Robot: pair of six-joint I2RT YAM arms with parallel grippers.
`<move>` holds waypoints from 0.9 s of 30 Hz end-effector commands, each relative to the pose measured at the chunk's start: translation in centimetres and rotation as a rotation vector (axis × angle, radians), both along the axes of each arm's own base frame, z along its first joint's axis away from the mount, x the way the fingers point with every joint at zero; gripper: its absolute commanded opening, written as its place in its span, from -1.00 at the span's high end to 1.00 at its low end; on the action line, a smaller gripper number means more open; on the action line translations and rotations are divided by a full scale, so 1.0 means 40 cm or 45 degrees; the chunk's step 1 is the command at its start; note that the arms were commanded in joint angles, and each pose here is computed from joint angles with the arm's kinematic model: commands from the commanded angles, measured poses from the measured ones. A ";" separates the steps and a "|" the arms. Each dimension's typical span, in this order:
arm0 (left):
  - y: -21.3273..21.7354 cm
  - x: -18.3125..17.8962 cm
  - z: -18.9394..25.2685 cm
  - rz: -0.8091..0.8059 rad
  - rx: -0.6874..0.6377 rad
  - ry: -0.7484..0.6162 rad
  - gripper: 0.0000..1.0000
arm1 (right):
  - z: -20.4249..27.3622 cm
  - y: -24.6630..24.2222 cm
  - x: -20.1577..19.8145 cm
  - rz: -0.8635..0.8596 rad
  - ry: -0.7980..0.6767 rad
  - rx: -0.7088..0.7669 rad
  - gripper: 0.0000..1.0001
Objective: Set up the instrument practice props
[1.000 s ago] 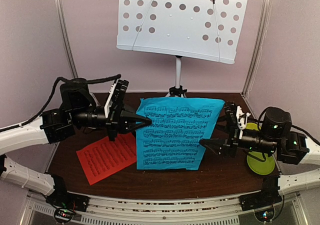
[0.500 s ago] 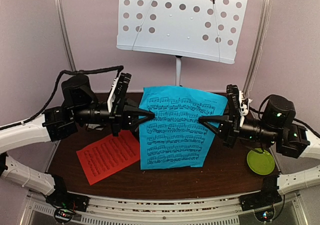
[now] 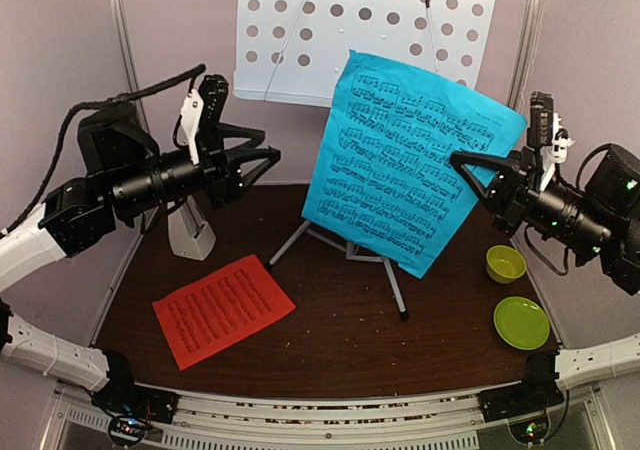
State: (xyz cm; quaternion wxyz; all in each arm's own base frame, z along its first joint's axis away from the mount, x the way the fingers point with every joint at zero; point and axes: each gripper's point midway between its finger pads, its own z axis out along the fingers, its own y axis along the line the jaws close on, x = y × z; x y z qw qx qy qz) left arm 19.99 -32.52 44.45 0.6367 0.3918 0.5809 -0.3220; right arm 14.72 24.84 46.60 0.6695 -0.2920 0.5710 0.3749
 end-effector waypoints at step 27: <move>-0.011 0.281 0.334 0.746 0.064 -0.368 0.05 | 0.407 -0.067 0.133 -0.480 -0.300 0.178 1.00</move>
